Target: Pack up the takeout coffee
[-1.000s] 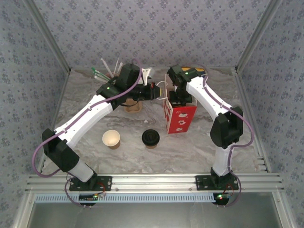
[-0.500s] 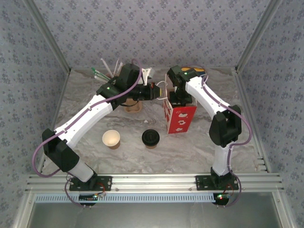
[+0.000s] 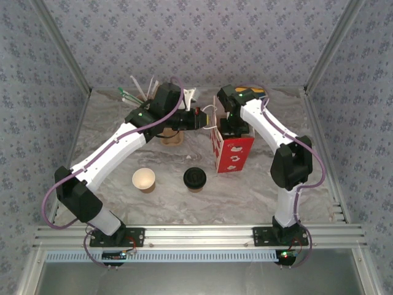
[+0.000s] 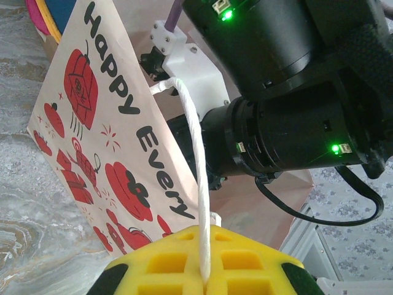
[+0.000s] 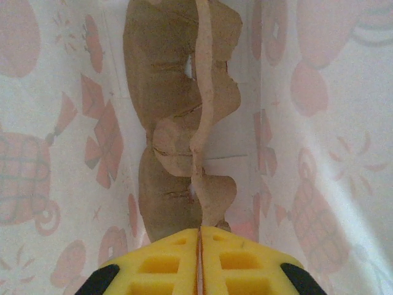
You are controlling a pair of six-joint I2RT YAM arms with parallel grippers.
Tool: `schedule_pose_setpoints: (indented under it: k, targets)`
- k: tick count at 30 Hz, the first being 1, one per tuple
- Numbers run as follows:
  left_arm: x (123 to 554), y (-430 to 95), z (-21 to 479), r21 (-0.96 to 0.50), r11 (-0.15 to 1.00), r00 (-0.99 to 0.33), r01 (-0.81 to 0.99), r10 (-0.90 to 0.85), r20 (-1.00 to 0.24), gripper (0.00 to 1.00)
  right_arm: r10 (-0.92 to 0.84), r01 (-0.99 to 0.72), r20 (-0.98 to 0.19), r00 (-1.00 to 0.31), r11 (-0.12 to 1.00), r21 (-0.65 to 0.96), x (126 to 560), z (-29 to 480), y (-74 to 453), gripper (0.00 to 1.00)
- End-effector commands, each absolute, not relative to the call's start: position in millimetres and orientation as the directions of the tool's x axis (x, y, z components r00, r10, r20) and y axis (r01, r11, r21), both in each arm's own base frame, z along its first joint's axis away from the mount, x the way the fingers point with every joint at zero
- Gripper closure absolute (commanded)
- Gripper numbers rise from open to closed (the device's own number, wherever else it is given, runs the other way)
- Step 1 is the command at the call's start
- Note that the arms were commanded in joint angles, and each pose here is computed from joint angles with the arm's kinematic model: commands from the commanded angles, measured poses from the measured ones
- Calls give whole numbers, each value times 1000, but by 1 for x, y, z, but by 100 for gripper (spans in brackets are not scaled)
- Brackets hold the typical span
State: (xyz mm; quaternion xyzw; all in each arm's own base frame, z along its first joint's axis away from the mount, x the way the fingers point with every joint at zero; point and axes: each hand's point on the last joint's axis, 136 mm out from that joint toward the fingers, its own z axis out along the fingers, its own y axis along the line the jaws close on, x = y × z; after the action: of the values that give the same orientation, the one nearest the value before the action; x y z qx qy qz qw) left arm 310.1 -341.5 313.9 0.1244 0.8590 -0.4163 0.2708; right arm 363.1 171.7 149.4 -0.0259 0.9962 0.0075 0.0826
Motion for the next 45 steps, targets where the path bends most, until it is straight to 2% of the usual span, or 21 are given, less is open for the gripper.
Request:
schedule_pose_setpoints:
  k: [1,15,45]
  targets:
    - [309,-341,321,-649,609,-811,456,-17,-585,100,-45,-42,-147,-988,999,-23,361,143,161,90]
    - [303,-331,322,-638,626,-806,448,-27,-591,100,-23,-7,-133,-991,993,-120,353,130,125,90]
    - [305,-329,316,-639,641,-817,426,-31,-576,100,-90,-55,-161,-983,976,-211,353,140,124,90]
